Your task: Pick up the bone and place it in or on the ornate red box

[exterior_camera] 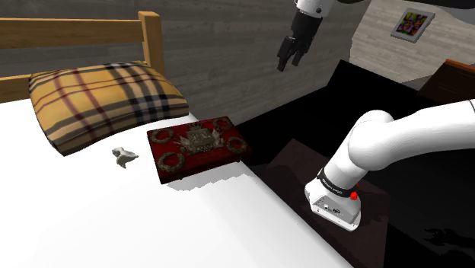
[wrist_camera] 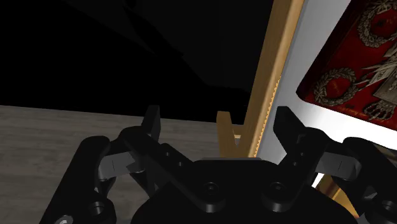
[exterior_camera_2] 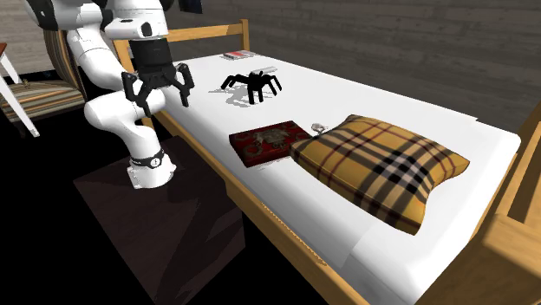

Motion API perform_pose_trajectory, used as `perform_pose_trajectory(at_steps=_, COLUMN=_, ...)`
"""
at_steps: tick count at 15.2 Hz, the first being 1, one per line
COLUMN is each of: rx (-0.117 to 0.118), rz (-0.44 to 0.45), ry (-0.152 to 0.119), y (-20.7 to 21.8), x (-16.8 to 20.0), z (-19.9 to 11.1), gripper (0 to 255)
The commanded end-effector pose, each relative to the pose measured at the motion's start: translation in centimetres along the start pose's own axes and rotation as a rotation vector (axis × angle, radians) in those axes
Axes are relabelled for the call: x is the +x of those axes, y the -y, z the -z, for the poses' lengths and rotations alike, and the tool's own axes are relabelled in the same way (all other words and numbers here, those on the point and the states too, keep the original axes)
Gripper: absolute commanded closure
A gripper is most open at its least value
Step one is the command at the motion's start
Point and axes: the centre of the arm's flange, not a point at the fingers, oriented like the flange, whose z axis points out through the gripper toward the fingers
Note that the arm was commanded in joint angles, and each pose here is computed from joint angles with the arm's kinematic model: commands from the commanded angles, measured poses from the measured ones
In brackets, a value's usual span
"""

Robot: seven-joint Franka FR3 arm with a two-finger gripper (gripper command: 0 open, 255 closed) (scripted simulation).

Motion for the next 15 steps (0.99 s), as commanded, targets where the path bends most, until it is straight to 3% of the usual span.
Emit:
perform_pose_trajectory(at_steps=1, rx=0.0, rz=0.0, ry=0.0, y=0.0, x=0.0, z=0.0, gripper=0)
perform_pose_trajectory(at_steps=15, rx=-0.018, rz=0.012, ry=0.057, y=17.5, x=5.0, z=-5.2, gripper=0)
